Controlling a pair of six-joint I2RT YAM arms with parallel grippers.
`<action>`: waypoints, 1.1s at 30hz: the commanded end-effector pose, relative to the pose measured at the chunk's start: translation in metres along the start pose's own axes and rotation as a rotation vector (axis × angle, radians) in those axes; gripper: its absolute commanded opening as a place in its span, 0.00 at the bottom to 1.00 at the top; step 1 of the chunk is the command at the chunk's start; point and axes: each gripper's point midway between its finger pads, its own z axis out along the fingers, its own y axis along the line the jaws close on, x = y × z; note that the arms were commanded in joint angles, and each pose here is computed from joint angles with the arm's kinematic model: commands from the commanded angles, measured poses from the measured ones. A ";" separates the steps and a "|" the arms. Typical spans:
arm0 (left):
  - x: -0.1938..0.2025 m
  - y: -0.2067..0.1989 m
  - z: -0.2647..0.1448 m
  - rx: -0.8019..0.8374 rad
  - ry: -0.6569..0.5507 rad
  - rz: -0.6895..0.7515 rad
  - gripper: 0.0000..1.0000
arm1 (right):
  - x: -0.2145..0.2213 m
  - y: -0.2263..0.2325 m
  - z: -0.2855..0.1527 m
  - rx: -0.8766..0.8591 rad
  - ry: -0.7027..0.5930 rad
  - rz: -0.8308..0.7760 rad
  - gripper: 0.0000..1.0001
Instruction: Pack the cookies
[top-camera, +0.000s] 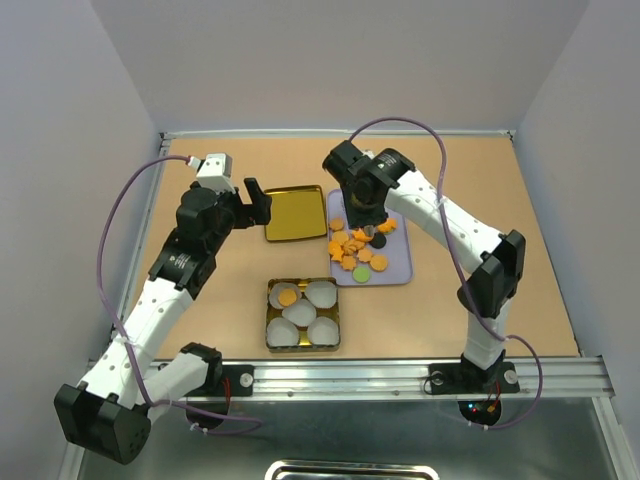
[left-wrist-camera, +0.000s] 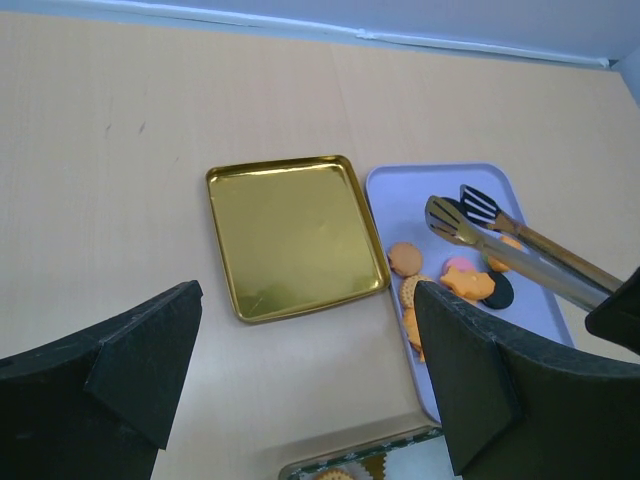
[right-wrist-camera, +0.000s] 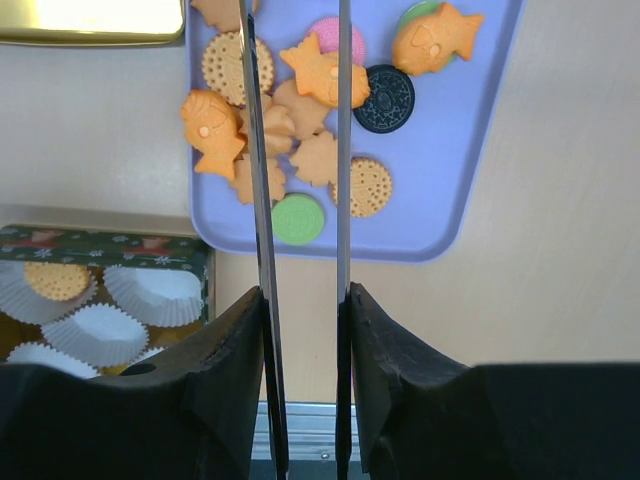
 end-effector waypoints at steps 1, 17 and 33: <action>-0.022 -0.005 0.001 -0.006 -0.061 -0.038 0.99 | -0.012 -0.019 -0.056 -0.059 -0.095 0.046 0.33; -0.045 -0.019 0.000 0.066 -0.161 -0.072 0.99 | 0.046 0.007 -0.132 -0.565 -0.097 0.006 0.33; -0.015 -0.025 0.003 0.112 -0.079 -0.135 0.99 | 0.128 0.032 -0.124 -0.603 0.062 -0.114 0.32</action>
